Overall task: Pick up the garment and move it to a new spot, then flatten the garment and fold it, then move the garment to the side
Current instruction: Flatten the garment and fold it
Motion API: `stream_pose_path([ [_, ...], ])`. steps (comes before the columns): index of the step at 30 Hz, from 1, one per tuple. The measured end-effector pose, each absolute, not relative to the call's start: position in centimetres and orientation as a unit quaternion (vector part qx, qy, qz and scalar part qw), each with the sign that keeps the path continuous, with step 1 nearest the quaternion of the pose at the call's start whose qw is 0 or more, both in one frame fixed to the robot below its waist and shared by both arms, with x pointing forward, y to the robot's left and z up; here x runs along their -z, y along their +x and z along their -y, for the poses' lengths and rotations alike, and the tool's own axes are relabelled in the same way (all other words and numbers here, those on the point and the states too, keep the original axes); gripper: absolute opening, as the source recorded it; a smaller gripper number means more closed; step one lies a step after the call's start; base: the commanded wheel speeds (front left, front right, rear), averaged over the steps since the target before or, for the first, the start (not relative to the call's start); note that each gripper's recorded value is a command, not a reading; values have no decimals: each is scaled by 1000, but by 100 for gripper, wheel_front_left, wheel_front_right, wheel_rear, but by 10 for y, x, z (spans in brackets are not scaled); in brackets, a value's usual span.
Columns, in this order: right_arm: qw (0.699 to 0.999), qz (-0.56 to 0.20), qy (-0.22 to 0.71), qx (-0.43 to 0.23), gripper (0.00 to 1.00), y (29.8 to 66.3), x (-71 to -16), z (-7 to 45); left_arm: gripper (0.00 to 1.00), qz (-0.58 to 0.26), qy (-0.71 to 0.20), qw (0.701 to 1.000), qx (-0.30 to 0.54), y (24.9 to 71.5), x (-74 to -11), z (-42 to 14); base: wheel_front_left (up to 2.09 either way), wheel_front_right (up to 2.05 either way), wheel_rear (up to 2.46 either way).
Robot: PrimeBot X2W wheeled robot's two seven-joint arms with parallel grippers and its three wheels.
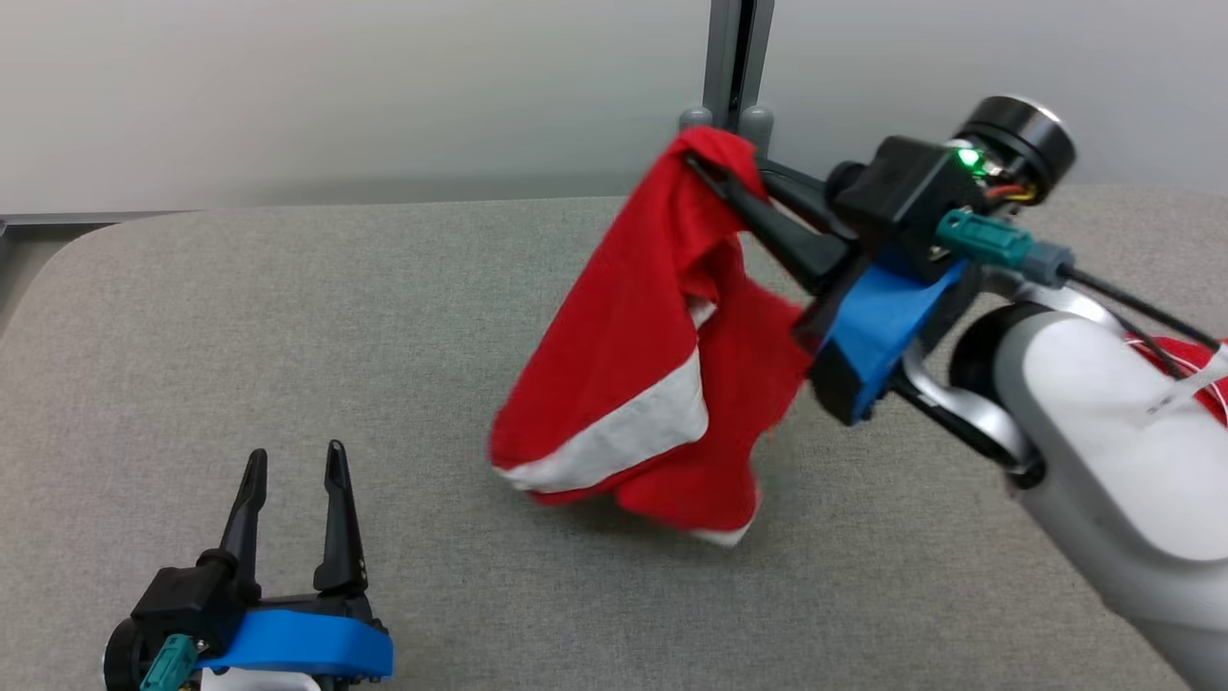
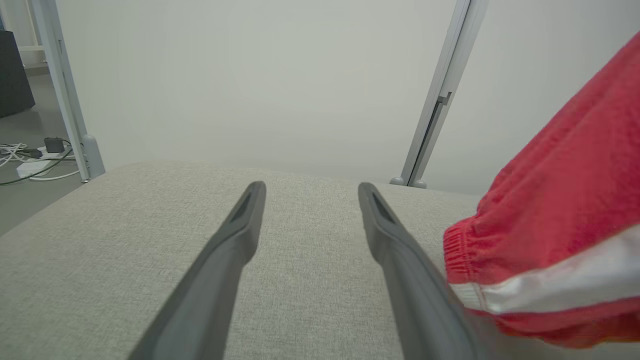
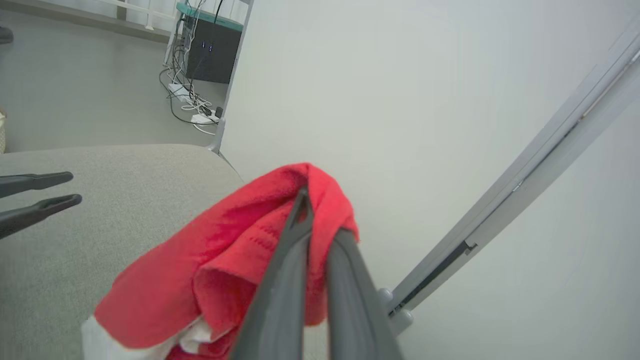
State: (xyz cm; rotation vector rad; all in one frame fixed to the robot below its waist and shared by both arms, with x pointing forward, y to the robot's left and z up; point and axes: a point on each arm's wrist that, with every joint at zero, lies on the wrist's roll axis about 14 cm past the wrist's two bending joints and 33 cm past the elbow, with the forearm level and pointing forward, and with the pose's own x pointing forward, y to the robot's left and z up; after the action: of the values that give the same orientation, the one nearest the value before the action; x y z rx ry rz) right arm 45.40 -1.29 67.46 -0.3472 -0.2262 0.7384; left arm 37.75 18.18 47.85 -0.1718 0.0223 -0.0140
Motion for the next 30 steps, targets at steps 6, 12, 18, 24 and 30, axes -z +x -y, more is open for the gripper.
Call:
stream_pose_path([
  [6, 942, -33, -158, -293, 0, 469, -591, 84, 100, -13, -86, 996, 9, 375, -478, -180, 0, 0, 0],
  [12, 953, -173, -118, -219, 0, 464, -490, 151, 100, -22, -84, 996, 10, 380, -472, -181, 0, 0, 0],
  [18, 971, -160, -109, -138, 100, 482, -472, 202, 100, -26, -78, 997, 11, 386, -468, -184, 0, 0, 0],
  [24, 983, -116, -83, -120, 100, 484, -489, 200, 100, -21, -78, 997, 19, 386, -472, -181, 0, 0, 0],
  [30, 976, -170, -30, -136, 100, 448, -470, 178, 100, -12, -81, 996, 27, 382, -479, -175, 0, 0, 0],
])
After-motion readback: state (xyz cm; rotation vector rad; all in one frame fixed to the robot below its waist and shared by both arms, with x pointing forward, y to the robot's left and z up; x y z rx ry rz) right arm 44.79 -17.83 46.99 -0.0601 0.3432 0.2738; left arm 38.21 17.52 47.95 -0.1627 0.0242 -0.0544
